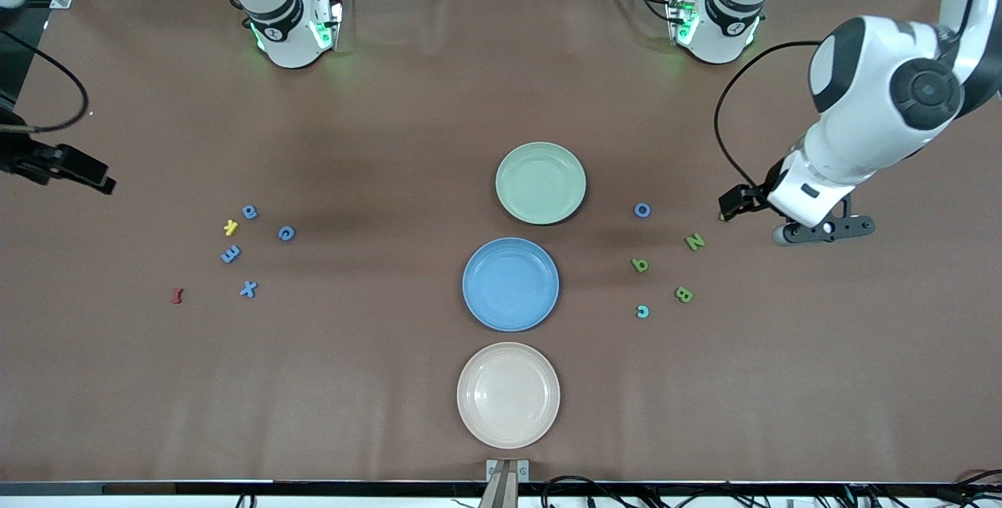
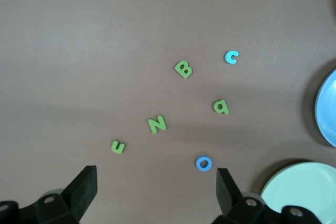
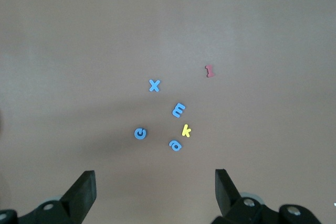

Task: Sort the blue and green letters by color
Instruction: 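Reach the left gripper to green a while the right gripper reaches blue c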

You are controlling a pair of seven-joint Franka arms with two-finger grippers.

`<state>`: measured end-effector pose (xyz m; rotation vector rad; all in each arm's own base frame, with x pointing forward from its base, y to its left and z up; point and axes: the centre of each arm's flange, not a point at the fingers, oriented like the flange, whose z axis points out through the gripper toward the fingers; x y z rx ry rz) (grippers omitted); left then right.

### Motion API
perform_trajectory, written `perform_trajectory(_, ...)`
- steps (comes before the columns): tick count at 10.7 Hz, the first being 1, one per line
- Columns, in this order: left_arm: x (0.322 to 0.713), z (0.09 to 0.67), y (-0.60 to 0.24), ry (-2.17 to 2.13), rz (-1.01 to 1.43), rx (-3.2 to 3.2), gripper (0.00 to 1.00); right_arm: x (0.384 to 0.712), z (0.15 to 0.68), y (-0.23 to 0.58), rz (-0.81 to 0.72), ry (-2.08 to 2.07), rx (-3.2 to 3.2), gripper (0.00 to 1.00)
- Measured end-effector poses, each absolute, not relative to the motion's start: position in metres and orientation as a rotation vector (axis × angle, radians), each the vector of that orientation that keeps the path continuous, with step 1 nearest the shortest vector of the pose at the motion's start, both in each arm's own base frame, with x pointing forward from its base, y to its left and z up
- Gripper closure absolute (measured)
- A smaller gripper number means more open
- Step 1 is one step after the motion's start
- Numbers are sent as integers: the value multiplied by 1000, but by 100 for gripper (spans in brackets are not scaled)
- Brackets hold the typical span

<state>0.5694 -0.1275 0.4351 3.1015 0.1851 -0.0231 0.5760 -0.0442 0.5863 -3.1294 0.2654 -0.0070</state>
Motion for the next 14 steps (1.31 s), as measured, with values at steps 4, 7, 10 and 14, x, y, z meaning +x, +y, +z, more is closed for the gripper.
perform_trajectory(4,578,352,-184,395,-25,3102,0,584,508,9,-24,411,-3106,0)
perform_trajectory(7,581,298,-208,484,-34,3087,0,576,435,37,-24,498,-3090,0)
perform_trajectory(10,582,255,-217,626,-15,3086,0,569,371,42,86,559,-3094,0)
perform_trajectory(14,573,213,-238,683,-25,3087,0,553,285,47,62,600,-3047,0)
